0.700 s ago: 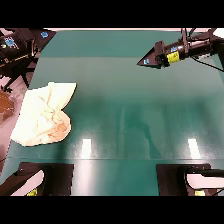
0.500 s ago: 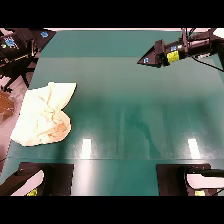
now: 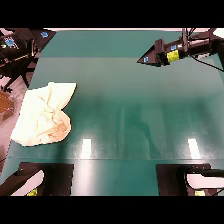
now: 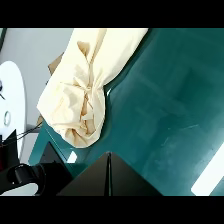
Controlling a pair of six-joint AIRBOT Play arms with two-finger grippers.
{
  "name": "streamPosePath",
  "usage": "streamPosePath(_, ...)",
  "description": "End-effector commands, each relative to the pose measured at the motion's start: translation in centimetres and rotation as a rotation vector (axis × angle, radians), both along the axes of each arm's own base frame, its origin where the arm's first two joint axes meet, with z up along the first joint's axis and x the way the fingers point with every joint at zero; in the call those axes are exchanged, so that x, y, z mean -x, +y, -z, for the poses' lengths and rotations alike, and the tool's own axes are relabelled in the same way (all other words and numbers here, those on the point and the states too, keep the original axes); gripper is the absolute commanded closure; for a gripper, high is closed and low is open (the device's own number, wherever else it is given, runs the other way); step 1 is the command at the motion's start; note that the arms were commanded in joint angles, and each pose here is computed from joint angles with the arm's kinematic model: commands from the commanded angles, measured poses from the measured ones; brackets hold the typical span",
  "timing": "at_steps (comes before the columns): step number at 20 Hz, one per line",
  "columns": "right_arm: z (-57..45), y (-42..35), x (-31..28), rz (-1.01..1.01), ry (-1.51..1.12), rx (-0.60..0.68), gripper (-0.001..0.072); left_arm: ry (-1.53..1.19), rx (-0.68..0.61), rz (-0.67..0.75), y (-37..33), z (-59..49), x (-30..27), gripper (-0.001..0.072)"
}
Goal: Fold the shirts.
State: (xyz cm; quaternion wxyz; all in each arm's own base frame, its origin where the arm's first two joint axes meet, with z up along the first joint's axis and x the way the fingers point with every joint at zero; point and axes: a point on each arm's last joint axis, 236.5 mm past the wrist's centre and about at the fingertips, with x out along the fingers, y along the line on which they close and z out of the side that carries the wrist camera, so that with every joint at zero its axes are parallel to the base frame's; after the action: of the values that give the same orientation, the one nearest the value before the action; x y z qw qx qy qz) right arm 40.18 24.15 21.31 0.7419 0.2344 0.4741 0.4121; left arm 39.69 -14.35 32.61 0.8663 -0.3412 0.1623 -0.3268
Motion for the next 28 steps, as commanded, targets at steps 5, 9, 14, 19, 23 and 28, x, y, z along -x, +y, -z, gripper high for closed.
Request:
streamPosePath(5,-0.1,0.0,-0.2,0.009,-0.006,-0.003,0.0688,0.002,0.049,0.023,-0.4,-0.8,0.4,0.0684)
streamPosePath(9,-0.2,0.1,-0.2,0.007,-0.006,-0.009,0.0687,0.007,0.025,0.023,0.1,-0.3,0.4,0.0682)
streamPosePath(14,1.2,1.9,0.0,-0.026,0.013,0.004,0.0215,0.202,-0.337,-0.24,11.5,5.8,-0.2,0.0269)
streamPosePath(19,6.4,8.7,0.0,-0.099,0.082,0.007,0.0216,0.463,-0.64,-0.487,22.4,10.4,3.8,0.0269)
streamPosePath(23,10.4,16.7,-1.5,-0.038,0.081,-0.063,0.0216,0.564,-0.754,-0.532,24.9,12.1,5.8,0.0268)
streamPosePath(28,16.5,24.2,-4.4,0.164,0.078,-0.149,0.022,0.576,-0.749,-0.52,24.7,12.3,6.0,0.0269)
